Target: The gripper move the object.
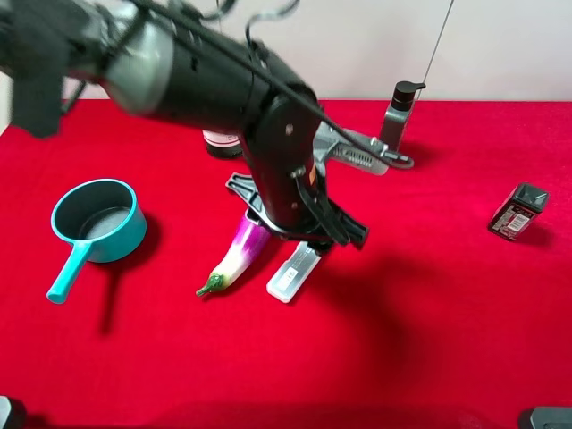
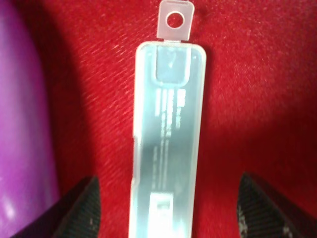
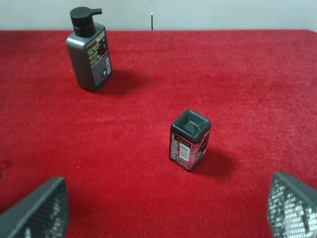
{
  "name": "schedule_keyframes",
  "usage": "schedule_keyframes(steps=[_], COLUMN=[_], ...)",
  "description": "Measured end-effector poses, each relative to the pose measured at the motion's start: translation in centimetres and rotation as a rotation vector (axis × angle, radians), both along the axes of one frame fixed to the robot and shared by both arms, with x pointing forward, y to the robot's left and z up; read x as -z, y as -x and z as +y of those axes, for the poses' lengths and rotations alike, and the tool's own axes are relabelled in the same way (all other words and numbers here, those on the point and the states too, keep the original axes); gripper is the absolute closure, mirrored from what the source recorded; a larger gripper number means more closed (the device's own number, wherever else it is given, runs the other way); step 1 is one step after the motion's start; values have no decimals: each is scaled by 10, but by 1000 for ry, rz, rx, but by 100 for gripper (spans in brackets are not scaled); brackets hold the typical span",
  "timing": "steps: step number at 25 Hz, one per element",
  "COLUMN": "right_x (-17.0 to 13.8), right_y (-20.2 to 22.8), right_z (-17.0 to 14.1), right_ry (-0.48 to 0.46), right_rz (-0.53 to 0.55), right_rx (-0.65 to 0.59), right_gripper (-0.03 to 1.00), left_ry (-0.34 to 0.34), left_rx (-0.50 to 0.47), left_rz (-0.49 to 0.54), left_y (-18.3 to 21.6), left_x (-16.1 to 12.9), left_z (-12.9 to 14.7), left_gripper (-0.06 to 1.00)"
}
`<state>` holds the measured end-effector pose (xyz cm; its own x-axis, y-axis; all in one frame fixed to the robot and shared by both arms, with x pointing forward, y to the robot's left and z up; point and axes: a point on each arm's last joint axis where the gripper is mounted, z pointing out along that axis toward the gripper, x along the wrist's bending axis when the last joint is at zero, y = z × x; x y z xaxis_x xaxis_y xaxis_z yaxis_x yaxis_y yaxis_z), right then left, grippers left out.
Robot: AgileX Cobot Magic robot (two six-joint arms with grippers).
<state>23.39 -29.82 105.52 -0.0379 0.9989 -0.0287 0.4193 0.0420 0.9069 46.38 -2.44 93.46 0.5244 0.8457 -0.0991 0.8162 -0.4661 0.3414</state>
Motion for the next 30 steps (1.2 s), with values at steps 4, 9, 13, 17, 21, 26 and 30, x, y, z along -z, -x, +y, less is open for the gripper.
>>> schedule_keyframes(steps=[4,9,13,17,21,26,30], right_x=[0,0,0,0,0,0,0], right_y=[0,0,0,0,0,0,0], right_z=[0,0,0,0,0,0,0], right_ry=[0,0,0,0,0,0,0], right_rz=[0,0,0,0,0,0,0], right_rx=[0,0,0,0,0,0,0], right_gripper=[36,36,36,36,36,36,36], left_ry=[-18,-35,-41,-43,-50,-77,-120], left_rx=[20,55,58,56,53,48,43], left_rz=[-7,-23,-26,-28,-24,-11,-15], left_y=[1,4,9,16,23,30,36], left_x=[-28,-65,-89,-107,-123,-136,-148], left_z=[3,9,18,28,39,50,63], left_gripper=[37,37,37,37,37,37,34])
